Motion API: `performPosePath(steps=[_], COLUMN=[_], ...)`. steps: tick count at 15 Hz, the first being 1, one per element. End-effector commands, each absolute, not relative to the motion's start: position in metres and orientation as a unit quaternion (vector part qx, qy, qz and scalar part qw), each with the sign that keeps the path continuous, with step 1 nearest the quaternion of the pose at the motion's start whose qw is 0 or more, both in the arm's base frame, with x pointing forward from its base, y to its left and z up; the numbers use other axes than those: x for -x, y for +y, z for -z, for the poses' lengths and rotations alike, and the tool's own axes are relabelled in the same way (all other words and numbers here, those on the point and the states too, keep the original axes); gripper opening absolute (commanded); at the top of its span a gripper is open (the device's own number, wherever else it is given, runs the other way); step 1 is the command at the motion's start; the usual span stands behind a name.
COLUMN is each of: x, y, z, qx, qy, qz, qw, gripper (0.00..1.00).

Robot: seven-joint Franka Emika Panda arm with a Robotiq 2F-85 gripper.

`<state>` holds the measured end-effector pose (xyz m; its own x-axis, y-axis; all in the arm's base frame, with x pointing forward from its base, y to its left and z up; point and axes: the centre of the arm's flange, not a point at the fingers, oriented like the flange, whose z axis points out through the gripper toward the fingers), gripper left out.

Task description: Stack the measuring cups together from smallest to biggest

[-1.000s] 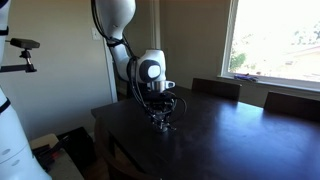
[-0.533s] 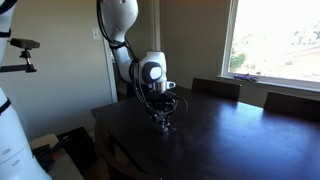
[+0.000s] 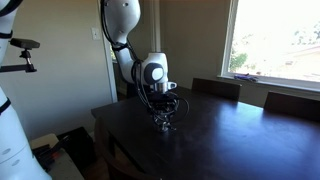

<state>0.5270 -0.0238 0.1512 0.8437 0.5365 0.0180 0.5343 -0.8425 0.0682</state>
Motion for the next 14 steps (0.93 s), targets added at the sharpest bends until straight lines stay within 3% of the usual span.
performPosePath(steps=[1,14], x=[-0.518,-0.499], y=[-0.022,-0.027], z=[-0.165,-0.254], qx=[-0.956,-0.948], qy=[0.291,0.316], qz=[-0.015,-0.019], qw=[0.034,-0.029], gripper=[1.0,1.0])
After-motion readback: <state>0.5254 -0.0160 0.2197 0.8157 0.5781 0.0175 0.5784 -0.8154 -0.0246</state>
